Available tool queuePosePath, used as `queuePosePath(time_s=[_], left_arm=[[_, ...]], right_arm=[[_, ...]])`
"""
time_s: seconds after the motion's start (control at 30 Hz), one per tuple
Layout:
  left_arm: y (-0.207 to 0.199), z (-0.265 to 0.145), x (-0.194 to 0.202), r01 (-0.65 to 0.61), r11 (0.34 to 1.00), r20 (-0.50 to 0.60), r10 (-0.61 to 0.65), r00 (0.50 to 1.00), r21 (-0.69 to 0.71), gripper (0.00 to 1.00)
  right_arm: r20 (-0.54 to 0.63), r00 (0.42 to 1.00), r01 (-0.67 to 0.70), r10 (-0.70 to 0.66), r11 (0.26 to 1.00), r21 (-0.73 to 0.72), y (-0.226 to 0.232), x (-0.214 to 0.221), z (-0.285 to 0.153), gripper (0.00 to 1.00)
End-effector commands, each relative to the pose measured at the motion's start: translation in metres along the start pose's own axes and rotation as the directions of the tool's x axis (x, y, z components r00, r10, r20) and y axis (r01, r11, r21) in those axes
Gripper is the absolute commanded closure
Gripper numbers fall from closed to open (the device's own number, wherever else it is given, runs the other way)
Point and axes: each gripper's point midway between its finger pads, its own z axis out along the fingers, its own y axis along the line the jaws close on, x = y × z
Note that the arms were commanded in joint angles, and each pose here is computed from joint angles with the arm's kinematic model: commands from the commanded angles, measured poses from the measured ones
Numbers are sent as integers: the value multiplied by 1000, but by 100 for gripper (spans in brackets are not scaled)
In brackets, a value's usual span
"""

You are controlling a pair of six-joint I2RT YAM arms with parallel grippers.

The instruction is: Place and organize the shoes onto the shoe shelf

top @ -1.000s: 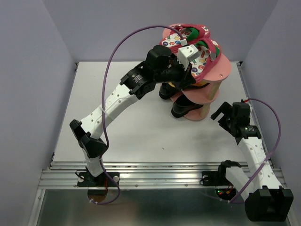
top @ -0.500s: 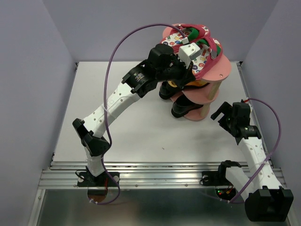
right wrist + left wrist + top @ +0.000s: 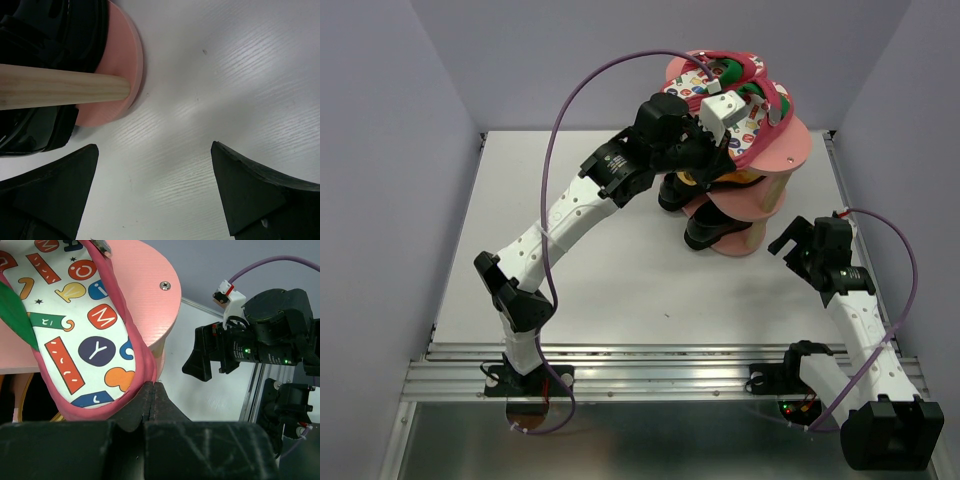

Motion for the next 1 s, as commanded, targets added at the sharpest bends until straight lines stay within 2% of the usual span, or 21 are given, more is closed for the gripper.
queuePosePath(time_s=[0.0, 0.53, 0.8, 0.97], left_arm=[[19, 3, -6, -18, 997, 19, 19, 1000, -73, 100], [41, -6, -11, -6, 977, 37, 14, 999, -212, 100], [8, -17, -18, -45, 998, 80, 49, 996, -49, 100], [2, -19, -15, -54, 998, 90, 56, 994, -23, 100]], right_arm=[[38, 999, 11, -10, 1000, -29, 7, -10, 1, 0], [43, 999, 11, -9, 999, -33, 7, -11, 0, 0], [44, 999, 6, -4, 999, -32, 7, -11, -1, 0], [44, 999, 6, -5, 1000, -30, 7, -11, -1, 0]])
